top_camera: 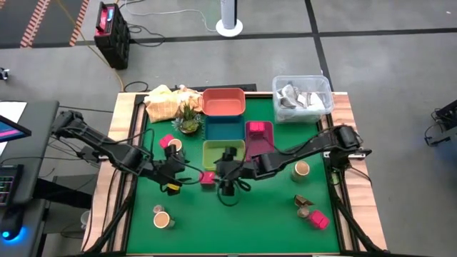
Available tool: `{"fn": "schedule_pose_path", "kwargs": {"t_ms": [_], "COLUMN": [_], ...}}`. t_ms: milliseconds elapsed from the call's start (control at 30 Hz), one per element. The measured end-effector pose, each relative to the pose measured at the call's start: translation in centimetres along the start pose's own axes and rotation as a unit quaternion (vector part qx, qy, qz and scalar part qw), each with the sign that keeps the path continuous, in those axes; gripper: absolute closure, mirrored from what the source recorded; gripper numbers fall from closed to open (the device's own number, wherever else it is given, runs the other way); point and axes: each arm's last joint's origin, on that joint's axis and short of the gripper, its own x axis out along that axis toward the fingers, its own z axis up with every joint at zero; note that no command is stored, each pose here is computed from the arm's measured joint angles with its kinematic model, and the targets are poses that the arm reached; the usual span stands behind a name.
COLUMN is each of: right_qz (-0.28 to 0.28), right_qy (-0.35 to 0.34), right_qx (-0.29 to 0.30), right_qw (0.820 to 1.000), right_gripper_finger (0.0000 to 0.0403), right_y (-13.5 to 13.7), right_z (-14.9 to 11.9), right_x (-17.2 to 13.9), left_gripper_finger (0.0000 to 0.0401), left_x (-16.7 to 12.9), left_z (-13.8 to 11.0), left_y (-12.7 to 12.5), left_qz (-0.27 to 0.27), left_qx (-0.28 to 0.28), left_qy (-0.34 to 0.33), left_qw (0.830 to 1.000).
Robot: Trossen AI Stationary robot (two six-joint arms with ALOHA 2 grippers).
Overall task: Sort spices by type
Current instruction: Put the middle left red seasoning can into the red bin
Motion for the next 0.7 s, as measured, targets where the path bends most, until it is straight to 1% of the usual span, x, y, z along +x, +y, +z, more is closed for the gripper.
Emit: {"fn": "schedule_pose_path", "kwargs": {"t_ms": [200, 300, 367, 433, 700], "right_qz": [0.046, 0.048, 0.047, 0.045, 0.036], "right_qy": [0.002, 0.014, 0.030, 0.032, 0.048], "right_qx": [-0.012, -0.032, -0.045, -0.046, -0.040], "right_qw": [0.999, 0.998, 0.997, 0.997, 0.997], "right_gripper_finger": [0.0028, 0.0018, 0.0018, 0.0019, 0.0035], "right_y": [1.2, 1.6, 1.7, 1.7, 0.8], "right_z": [1.0, 0.9, 0.5, 0.4, 0.0], "right_x": [3.3, 4.7, 5.4, 5.9, 6.3], "left_gripper_finger": [0.0101, 0.0101, 0.0101, 0.0101, 0.0101], "left_x": [-0.2, -0.2, -0.2, -0.2, -0.2], "left_z": [-0.2, -0.3, -0.4, -0.5, -0.6], "left_y": [-0.4, -0.3, -0.3, -0.2, -0.2], "left_qz": [-0.007, -0.006, -0.003, -0.002, 0.000], "left_qx": [0.004, 0.006, 0.008, 0.008, 0.011], "left_qy": [0.001, 0.006, 0.010, 0.013, 0.018], "left_qw": [1.000, 1.000, 1.000, 1.000, 1.000]}}
